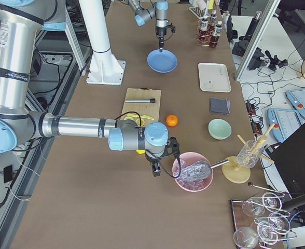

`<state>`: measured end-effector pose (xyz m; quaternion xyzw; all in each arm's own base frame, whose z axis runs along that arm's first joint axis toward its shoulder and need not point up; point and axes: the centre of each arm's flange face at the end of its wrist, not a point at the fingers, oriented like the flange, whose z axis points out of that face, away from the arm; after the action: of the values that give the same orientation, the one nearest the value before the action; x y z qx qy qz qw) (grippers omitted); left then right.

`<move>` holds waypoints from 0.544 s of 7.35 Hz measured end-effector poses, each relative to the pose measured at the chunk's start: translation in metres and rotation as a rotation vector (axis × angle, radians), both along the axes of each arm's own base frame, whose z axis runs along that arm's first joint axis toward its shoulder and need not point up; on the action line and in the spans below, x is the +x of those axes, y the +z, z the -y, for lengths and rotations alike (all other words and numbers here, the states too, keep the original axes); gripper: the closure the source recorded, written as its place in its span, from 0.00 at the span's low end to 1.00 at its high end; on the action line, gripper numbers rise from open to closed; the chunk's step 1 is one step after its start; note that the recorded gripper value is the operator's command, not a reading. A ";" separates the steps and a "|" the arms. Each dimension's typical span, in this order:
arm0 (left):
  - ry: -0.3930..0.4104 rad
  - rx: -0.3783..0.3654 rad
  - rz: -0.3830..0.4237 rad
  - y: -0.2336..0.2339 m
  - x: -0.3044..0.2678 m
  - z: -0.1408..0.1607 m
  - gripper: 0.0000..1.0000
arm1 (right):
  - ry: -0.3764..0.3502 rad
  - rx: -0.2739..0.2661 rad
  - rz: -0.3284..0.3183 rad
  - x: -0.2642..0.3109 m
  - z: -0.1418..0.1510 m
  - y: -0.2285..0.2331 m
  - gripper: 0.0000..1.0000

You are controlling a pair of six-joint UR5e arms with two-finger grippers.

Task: Pick orange to plate
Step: 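Push the blue plate with the left gripper toward the table center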

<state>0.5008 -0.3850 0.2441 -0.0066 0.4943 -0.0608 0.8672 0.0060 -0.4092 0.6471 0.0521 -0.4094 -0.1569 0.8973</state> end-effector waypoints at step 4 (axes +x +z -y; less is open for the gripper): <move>0.002 0.071 -0.057 0.027 0.043 0.000 0.05 | -0.030 0.023 0.043 -0.014 0.004 -0.010 0.00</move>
<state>0.5438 -0.3852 0.2710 0.0220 0.5205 -0.0419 0.8526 -0.0078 -0.4133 0.6373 0.0597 -0.4276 -0.1737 0.8851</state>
